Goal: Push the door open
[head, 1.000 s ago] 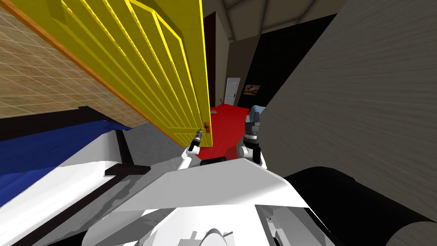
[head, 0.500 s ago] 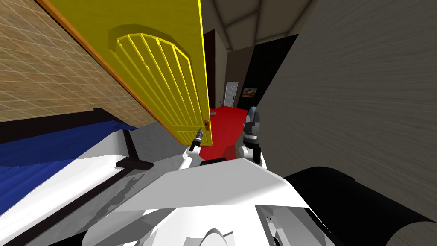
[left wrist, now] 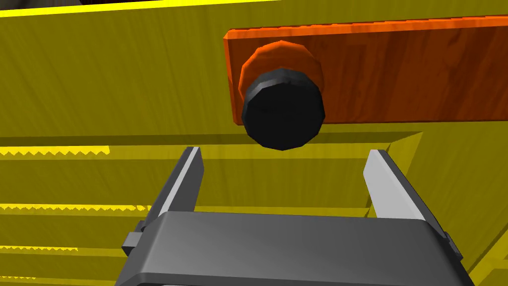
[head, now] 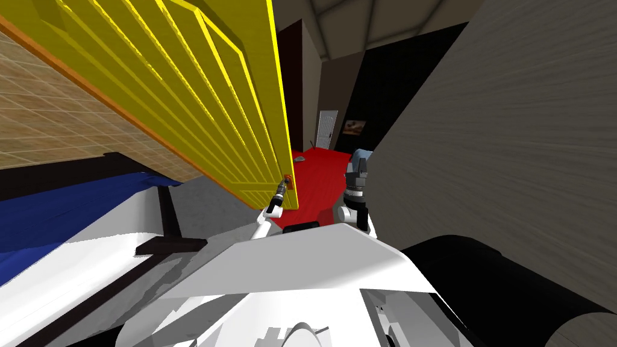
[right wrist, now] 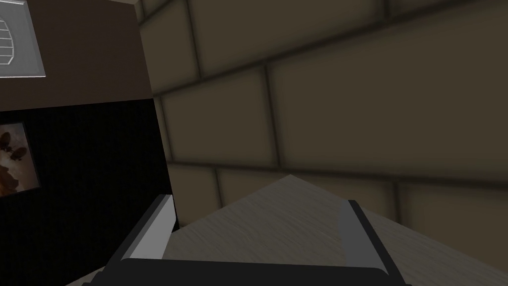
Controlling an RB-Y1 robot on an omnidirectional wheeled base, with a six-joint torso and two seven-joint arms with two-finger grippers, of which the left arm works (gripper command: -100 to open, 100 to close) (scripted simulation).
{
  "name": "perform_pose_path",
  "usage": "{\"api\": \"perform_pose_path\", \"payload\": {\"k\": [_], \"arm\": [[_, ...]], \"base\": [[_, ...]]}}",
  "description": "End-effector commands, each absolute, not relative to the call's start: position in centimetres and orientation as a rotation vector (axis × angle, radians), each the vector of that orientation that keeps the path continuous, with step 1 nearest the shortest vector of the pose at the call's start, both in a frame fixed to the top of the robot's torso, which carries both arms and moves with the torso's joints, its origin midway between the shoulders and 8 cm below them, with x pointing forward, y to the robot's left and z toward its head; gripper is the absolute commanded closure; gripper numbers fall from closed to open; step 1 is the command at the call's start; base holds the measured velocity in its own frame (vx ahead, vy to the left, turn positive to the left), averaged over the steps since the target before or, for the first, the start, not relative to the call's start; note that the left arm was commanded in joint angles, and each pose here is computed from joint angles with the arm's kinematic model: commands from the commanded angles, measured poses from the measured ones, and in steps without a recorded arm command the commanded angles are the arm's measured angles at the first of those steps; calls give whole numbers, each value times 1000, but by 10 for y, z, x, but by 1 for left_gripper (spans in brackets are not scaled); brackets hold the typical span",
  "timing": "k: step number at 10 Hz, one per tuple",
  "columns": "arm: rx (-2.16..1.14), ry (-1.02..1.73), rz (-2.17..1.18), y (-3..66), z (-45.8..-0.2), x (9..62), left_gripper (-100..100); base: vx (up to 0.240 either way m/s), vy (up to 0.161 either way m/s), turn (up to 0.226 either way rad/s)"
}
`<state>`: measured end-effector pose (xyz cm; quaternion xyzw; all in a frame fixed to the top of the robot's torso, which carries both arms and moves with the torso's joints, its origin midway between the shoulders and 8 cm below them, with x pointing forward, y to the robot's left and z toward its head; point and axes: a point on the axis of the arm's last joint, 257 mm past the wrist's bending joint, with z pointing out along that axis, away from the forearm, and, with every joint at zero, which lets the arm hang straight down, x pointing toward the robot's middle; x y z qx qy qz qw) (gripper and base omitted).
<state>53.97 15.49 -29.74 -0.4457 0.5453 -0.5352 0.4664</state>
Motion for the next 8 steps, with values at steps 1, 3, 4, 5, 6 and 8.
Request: {"api": "perform_pose_path", "payload": {"k": [1,3,4,5,6,8], "arm": [[-1095,1331,-1316,155,-297,540,-100],[-1096,1329,-1318,154,-296,540,-100],[-1096,1329,-1318,154,-296,540,100],[-1096,1329,-1318,154,-296,540,100],[-1096,1329,-1318,154,-296,540,100],[-1096,1329,-1318,154,-296,540,100]], "base": [[209,-61,-32],[135,-41,-8],[-11,2,3],[-28,10,-8],[-27,8,-4],[-15,3,3]]}}
